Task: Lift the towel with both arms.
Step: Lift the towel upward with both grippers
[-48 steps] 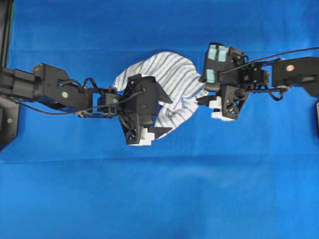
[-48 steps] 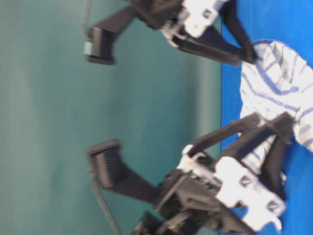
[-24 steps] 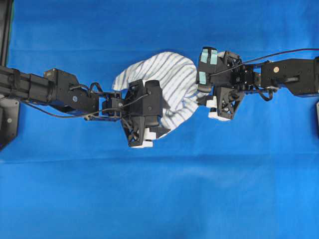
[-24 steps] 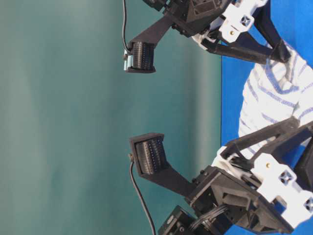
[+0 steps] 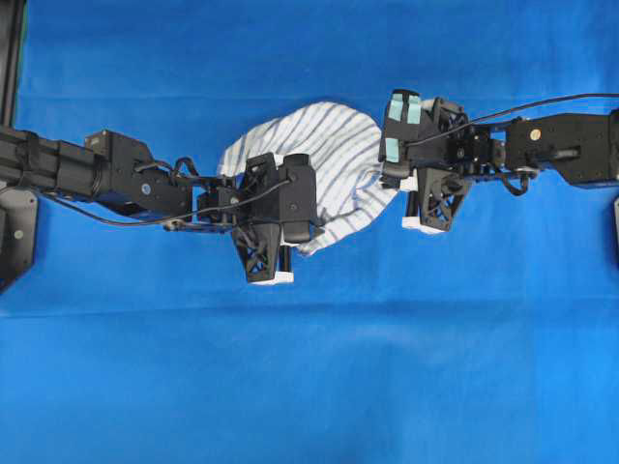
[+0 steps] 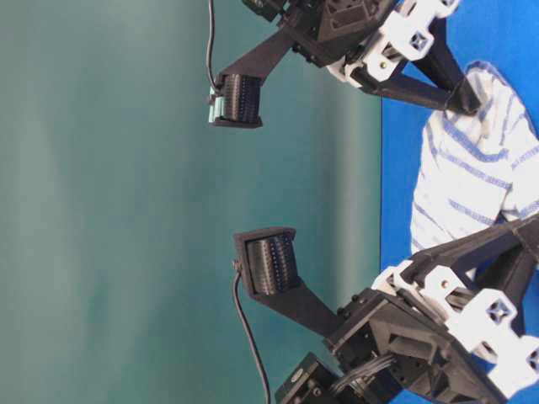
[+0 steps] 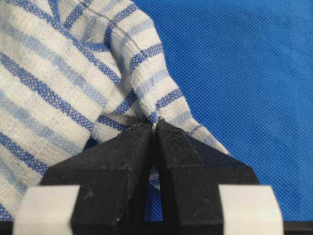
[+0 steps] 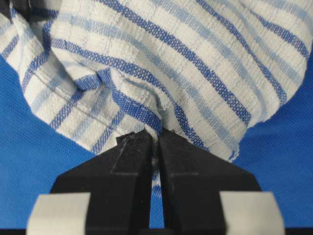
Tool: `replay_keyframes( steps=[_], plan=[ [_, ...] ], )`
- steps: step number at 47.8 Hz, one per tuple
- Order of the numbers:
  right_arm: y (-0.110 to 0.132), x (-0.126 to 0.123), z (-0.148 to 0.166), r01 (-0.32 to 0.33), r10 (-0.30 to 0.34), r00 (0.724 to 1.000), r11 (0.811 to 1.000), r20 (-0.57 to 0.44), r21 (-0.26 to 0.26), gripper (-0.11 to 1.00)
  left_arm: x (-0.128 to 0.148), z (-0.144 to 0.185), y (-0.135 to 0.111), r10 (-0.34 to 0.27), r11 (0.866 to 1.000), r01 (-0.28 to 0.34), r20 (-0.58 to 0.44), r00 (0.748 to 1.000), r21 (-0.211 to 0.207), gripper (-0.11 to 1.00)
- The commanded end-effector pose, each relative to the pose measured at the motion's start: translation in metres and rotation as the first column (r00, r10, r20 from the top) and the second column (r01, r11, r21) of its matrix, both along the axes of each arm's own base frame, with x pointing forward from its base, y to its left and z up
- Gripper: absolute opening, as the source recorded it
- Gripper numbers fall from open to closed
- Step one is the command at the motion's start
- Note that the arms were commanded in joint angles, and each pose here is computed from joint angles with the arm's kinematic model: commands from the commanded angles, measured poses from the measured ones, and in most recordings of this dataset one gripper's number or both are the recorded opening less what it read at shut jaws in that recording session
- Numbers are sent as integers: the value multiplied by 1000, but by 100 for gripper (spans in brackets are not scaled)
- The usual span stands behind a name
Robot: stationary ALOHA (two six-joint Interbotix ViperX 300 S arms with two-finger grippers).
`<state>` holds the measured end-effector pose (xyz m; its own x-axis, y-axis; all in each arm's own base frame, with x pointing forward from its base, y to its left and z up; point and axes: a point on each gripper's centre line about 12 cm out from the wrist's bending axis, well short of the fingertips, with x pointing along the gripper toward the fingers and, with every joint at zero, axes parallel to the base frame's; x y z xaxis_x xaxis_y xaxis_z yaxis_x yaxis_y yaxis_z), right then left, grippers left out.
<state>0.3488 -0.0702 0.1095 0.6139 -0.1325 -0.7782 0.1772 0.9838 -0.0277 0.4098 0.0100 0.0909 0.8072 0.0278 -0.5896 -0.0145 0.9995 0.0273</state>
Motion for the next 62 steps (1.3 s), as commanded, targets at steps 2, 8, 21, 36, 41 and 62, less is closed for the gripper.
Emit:
replay_keyframes(
  steps=[2, 8, 21, 36, 41, 62],
  plan=[
    [-3, 8, 22, 10, -10, 998, 1000, 59, -8, 3, 3, 31, 1, 3, 1000, -3, 63, 998, 1, 1],
    [-4, 8, 50, 21, -20, 995, 1000, 98, -16, 3, -2, 59, 1, 0, 1000, 0, 86, 996, 3, 1],
    [-6, 1, 137, 49, -39, 978, 998, 207, -47, 3, -22, 129, 6, 9, 1000, -10, 156, 988, 4, 1],
    [-8, -4, 228, 76, -48, 949, 994, 313, -78, 3, -45, 202, 15, 30, 999, -33, 243, 970, 12, 1],
    [-9, -3, 249, 82, -47, 940, 993, 338, -89, 3, -54, 230, 17, 33, 999, -38, 268, 963, 15, 1],
    [-6, -1, 328, 85, -21, 899, 988, 437, -129, 3, -86, 318, 16, 23, 999, -37, 360, 933, 34, 1]
  ],
)
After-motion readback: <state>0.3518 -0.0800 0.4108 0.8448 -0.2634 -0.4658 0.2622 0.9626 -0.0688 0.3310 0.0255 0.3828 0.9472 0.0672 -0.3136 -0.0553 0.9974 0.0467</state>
